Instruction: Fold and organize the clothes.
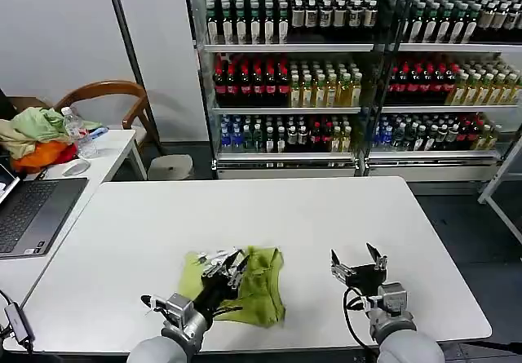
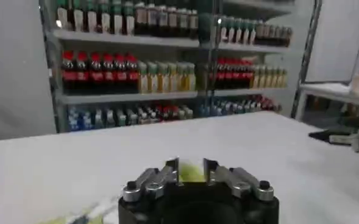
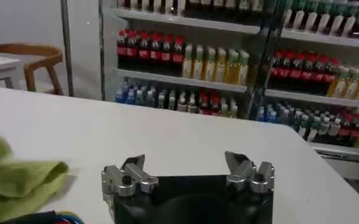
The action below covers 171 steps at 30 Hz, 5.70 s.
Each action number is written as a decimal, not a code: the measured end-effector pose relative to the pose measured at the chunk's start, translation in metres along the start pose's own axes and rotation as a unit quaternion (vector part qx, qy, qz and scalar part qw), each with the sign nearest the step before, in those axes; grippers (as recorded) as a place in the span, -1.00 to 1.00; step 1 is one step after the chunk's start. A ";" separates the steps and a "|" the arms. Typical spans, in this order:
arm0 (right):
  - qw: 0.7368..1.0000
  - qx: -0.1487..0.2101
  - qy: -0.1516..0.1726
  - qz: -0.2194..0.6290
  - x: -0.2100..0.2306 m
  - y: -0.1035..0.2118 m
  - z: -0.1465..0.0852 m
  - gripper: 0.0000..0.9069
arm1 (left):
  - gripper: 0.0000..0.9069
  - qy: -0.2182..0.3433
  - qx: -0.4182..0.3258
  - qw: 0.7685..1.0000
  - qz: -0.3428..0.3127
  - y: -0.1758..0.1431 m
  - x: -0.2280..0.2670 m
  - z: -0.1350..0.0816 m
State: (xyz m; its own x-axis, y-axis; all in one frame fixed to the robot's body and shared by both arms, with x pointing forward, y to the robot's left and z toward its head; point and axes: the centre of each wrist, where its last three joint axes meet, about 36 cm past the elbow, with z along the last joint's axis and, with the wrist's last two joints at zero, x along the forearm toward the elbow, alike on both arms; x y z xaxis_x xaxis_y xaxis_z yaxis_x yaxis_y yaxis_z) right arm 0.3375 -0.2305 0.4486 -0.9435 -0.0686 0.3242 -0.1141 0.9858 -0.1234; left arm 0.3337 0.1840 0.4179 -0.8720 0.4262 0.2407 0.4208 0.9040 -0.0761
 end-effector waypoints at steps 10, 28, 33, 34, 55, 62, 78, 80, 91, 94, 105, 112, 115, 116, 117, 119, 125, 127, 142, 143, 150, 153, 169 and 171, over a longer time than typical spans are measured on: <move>1.000 -0.001 -0.001 -0.004 -0.003 0.000 0.001 1.00 | 1.00 -0.020 0.012 0.999 -0.048 0.033 0.017 -0.009; 1.000 -0.001 -0.001 -0.001 -0.002 -0.002 0.003 1.00 | 1.00 0.119 0.065 0.978 -0.159 0.070 0.025 0.021; 1.000 -0.003 -0.002 -0.001 -0.002 -0.001 0.002 1.00 | -0.89 0.131 0.079 0.975 -0.163 0.069 0.022 0.027; 1.000 -0.003 -0.002 -0.001 -0.002 -0.001 0.003 1.00 | -0.89 0.132 0.081 0.974 -0.164 0.069 0.021 0.028; 1.000 -0.002 -0.003 0.002 -0.002 0.000 0.002 1.00 | -0.91 0.129 0.101 0.974 -0.155 0.056 0.017 0.037; 1.000 -0.002 -0.006 0.003 -0.004 0.000 0.001 1.00 | -0.91 0.122 0.090 0.975 -0.159 0.067 0.026 0.020; 1.000 -0.006 -0.017 -0.005 -0.006 0.001 -0.002 1.00 | -0.89 0.106 0.034 0.949 -0.294 0.194 0.107 -0.061; 1.000 -0.007 -0.018 -0.006 -0.006 0.002 -0.003 1.00 | -0.89 0.099 0.016 0.946 -0.308 0.204 0.117 -0.076; 1.000 -0.001 -0.014 -0.005 -0.004 0.004 0.000 1.00 | -0.89 0.064 -0.055 0.956 -0.281 0.153 0.104 -0.083; 1.000 0.000 -0.013 -0.004 -0.004 0.005 0.002 1.00 | -0.89 0.067 -0.062 0.965 -0.245 0.114 0.084 -0.057; 1.000 0.002 -0.010 0.001 -0.003 0.004 0.002 1.00 | -0.89 0.033 -0.038 0.995 -0.088 -0.009 0.027 -0.024; 1.000 0.004 -0.015 0.005 -0.004 0.002 -0.003 1.00 | -0.49 0.009 -0.032 0.998 -0.056 -0.038 0.002 -0.022; 1.000 0.004 -0.017 0.006 -0.004 0.002 -0.005 1.00 | 1.00 0.003 -0.028 0.998 -0.052 -0.043 -0.009 -0.023; 1.000 0.003 -0.019 0.006 -0.004 0.002 -0.006 1.00 | 1.00 0.001 -0.027 0.998 -0.051 -0.043 -0.013 -0.023; 1.000 0.003 -0.020 0.006 -0.004 0.002 -0.007 1.00 | 1.00 -0.001 -0.026 0.998 -0.052 -0.044 -0.017 -0.023; 1.000 0.002 -0.022 0.005 -0.004 0.003 -0.008 1.00 | 1.00 -0.006 -0.022 0.998 -0.052 -0.044 -0.024 -0.024; 1.000 0.001 -0.026 0.001 -0.009 0.005 -0.010 1.00 | 1.00 -0.030 -0.002 0.999 -0.038 -0.046 -0.030 -0.026; 1.000 0.000 -0.027 -0.002 -0.010 0.006 -0.010 1.00 | 1.00 -0.042 0.003 0.999 -0.033 -0.047 -0.029 -0.029; 0.996 -0.037 -0.013 -0.076 -0.029 0.038 -0.009 1.00 | 1.00 -0.063 -0.047 0.988 -0.135 0.050 0.019 -0.029; 0.995 -0.044 -0.005 -0.087 -0.029 0.040 -0.009 1.00 | 1.00 -0.061 -0.052 0.986 -0.147 0.060 0.023 -0.029; 0.982 -0.090 0.047 -0.157 -0.035 0.057 -0.006 1.00 | 1.00 -0.053 -0.066 0.977 -0.198 0.095 0.039 -0.032; 0.974 -0.113 0.070 -0.182 -0.039 0.065 -0.001 1.00 | 1.00 -0.051 -0.068 0.974 -0.208 0.102 0.042 -0.031; 0.954 -0.164 0.113 -0.223 -0.063 0.072 0.002 1.00 | 1.00 -0.040 -0.069 0.968 -0.238 0.114 0.054 -0.025; 0.954 -0.167 0.110 -0.221 -0.067 0.070 0.000 1.00 | 1.00 -0.039 -0.070 0.968 -0.239 0.115 0.054 -0.024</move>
State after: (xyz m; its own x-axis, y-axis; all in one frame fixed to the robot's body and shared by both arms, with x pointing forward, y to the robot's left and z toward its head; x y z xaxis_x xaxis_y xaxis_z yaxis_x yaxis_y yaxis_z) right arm 0.3929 -0.1568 0.4181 -0.7331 -0.4923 0.4694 -0.3461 0.8640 0.3656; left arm 0.3411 0.3097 0.4456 -0.9893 -0.0339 0.1421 -0.0109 0.9872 0.1593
